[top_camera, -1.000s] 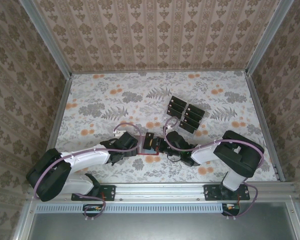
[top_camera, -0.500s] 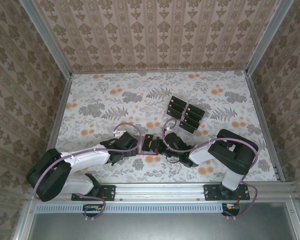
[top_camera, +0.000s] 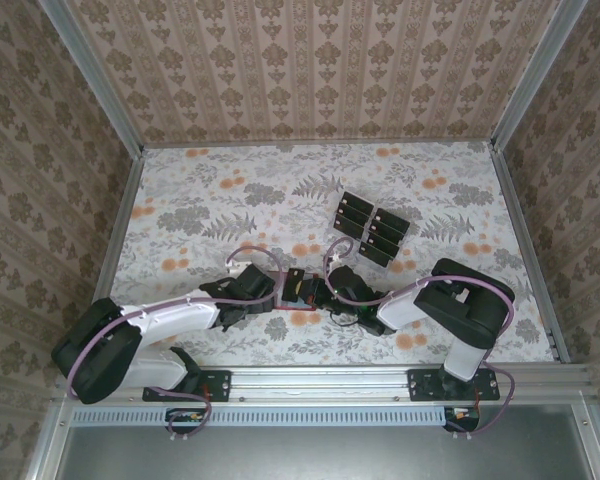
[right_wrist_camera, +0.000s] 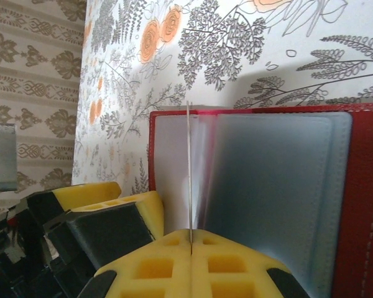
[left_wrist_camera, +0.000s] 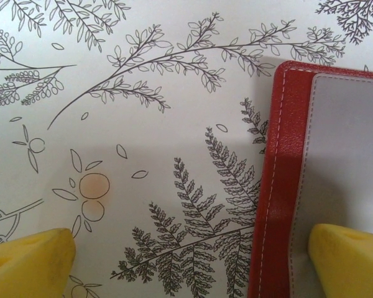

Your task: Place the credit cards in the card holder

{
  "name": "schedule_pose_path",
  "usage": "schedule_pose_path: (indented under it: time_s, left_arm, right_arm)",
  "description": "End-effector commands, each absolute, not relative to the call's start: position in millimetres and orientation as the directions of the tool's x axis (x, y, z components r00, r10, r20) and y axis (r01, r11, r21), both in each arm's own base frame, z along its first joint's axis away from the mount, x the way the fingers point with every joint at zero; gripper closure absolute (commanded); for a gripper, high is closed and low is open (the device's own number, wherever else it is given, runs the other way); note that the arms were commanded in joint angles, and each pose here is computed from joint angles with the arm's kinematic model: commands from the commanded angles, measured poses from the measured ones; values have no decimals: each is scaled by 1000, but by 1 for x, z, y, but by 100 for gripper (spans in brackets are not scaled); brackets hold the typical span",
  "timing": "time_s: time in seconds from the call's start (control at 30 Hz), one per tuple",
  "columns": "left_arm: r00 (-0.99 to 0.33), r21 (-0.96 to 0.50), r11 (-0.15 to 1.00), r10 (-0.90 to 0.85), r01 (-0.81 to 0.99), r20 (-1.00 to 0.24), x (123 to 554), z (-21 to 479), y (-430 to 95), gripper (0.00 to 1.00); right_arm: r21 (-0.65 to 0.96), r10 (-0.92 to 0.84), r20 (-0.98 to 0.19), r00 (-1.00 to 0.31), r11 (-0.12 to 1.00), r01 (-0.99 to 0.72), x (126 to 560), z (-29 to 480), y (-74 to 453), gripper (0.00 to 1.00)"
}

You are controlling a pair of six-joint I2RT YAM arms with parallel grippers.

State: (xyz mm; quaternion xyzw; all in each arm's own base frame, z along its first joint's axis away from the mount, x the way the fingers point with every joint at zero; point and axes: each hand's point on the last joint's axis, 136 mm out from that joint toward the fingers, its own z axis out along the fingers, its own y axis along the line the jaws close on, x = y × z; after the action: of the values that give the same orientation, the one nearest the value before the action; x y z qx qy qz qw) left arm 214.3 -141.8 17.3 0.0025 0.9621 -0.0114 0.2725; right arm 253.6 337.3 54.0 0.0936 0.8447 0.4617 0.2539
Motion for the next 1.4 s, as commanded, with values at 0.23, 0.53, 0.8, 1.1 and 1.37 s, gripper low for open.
schedule_pose_path:
  time_s: [0.23,0.53,0.8,1.1,1.37]
  left_arm:
    - [-880,41,999,23,5,-474,198,3,-124,0]
    - [-881,41,999,23,4,-472,197,2,-124,0]
    - [-881,40,999,21,2,-473,196,1,-123,0]
    - [-881,37,999,20,3,-473,196,1,-123,0]
    - [-882,37,999,20,3,-471,195,-1,-122,0]
  right_arm:
    - [840,424,-313,-850,541,-39,248,44,335,100]
    - [828,466,-323,-823,561,-8,249,38,319,100]
    - [825,461,-324,-826,566,-7,248,38,320,100]
    - [834,439,-311,-843,552,-20,248,38,334,100]
    - [846,444,-295,-846,532,-16,247,37,338,100]
